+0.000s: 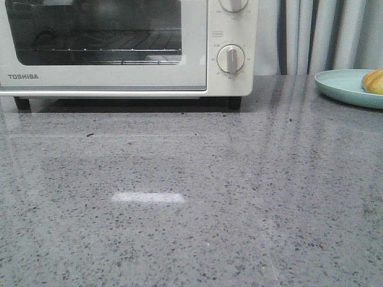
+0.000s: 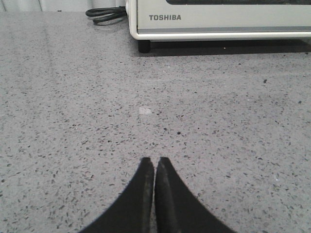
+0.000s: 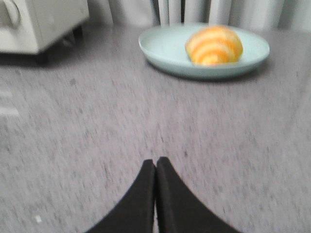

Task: Put bread in oven

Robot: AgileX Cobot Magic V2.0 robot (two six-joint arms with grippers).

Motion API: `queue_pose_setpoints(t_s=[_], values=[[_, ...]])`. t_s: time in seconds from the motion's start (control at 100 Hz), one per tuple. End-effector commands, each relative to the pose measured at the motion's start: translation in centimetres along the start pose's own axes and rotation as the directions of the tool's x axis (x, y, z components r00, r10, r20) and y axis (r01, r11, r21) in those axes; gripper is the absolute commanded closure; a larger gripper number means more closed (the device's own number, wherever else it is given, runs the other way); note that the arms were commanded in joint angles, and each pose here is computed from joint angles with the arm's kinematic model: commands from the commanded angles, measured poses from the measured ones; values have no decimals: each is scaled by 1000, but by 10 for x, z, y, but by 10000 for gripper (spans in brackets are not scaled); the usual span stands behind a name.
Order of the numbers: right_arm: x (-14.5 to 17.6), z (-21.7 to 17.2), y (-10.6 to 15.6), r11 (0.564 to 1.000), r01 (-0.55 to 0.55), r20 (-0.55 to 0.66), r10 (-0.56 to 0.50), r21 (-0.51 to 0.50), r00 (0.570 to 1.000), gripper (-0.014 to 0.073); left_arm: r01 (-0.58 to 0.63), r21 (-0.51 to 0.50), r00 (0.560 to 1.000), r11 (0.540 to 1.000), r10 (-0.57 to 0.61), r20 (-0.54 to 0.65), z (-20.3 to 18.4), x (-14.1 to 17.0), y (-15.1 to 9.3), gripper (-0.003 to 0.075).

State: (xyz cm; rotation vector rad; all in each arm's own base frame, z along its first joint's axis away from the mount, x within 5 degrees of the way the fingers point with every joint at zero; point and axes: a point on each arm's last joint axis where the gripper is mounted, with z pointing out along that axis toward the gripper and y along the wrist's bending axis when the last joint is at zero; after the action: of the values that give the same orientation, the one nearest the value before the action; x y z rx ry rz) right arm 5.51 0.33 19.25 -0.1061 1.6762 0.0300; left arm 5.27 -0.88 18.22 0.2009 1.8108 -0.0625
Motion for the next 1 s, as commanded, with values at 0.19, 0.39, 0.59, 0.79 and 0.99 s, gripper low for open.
queue_pose_setpoints(t_s=[0.19, 0.39, 0.59, 0.79, 0.99], values=[[-27, -5, 1, 972, -222, 323, 236, -81, 916, 644, 10, -8, 998, 1000, -10, 65, 0, 1, 0, 741], [-27, -5, -1, 943, -316, 320, 331, -100, 888, 644, 36, -5, 992, 999, -35, 122, 0, -5, 0, 741], [-37, -9, -6, 858, -491, 384, 508, -151, 771, 644, 645, 190, 656, 740, -664, 360, -7, -29, 9, 742], [-52, -14, 0, 863, -476, 278, 505, -169, 817, 644, 888, 295, 265, 352, -918, 296, -9, -30, 16, 741], [-98, -34, 3, 960, -246, 190, 268, -131, 944, 644, 589, 306, 691, 748, -663, 290, -29, -82, -1, 742]])
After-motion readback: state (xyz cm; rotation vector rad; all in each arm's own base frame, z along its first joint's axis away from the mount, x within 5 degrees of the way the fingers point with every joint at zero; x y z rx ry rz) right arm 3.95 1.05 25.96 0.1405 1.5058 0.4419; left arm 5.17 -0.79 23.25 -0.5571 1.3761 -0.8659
